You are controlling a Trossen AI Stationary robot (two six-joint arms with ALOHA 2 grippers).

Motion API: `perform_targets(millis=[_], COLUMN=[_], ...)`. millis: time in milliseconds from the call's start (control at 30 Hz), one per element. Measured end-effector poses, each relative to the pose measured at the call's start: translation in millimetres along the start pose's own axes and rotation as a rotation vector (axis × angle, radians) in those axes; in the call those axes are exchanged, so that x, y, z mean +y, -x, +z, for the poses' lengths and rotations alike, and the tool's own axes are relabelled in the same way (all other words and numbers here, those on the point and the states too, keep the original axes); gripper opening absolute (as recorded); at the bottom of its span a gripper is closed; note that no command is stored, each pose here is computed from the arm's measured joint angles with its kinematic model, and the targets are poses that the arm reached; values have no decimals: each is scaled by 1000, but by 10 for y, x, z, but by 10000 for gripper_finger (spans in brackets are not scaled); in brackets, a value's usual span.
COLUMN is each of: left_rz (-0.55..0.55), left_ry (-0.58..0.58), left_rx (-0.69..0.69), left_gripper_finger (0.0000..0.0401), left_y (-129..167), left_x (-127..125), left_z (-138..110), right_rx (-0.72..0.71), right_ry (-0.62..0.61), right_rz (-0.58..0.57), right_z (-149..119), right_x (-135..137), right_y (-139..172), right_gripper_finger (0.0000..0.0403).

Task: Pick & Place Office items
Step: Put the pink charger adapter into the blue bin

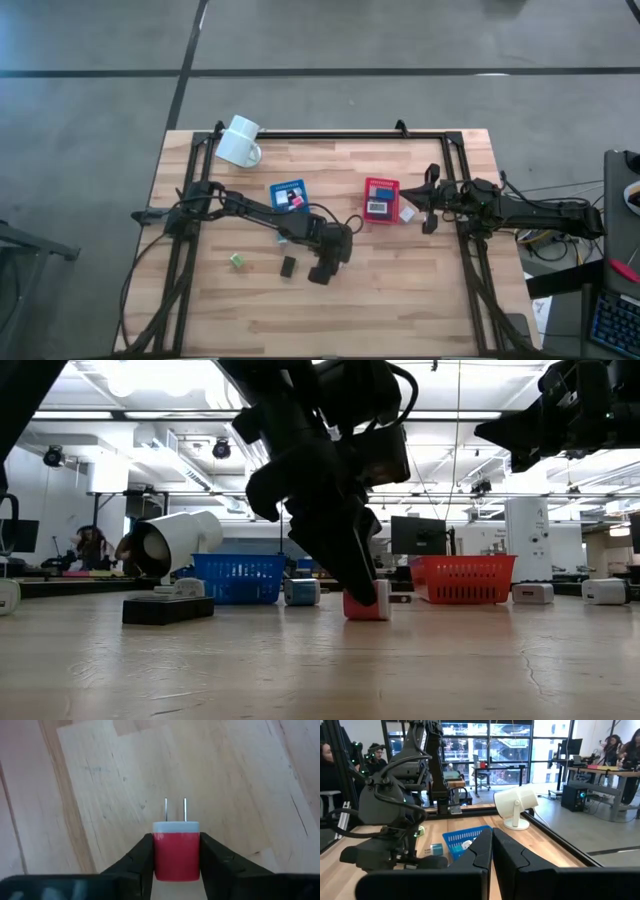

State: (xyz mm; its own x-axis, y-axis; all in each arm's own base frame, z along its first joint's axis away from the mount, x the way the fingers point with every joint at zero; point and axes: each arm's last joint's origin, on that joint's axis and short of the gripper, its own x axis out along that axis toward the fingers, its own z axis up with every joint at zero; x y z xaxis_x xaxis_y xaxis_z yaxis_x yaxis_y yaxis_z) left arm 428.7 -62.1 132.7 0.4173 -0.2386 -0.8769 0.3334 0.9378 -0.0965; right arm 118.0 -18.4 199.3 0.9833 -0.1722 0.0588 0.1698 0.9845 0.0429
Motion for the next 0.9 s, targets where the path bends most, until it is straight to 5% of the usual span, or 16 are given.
perform_targets(millis=[300, 533, 733, 900], left_rz=[64, 224, 450, 587], left_ry=[-73, -90, 57, 232], left_rx=[-55, -236, -555, -774], left_gripper_finger=[120, 120, 120, 120], left_y=[267, 1209, 2124, 2422], left_x=[-5, -76, -146, -278], left_z=[98, 56, -661, -1499], right_rx=[1, 2, 4, 3], right_ry=[-5, -12, -12, -12], right_rz=[4, 10, 25, 25], right_z=[-1, -1, -3, -2], right_x=[1, 3, 8, 8], right_y=[0, 0, 0, 0], right_gripper_finger=[8, 8, 8, 8])
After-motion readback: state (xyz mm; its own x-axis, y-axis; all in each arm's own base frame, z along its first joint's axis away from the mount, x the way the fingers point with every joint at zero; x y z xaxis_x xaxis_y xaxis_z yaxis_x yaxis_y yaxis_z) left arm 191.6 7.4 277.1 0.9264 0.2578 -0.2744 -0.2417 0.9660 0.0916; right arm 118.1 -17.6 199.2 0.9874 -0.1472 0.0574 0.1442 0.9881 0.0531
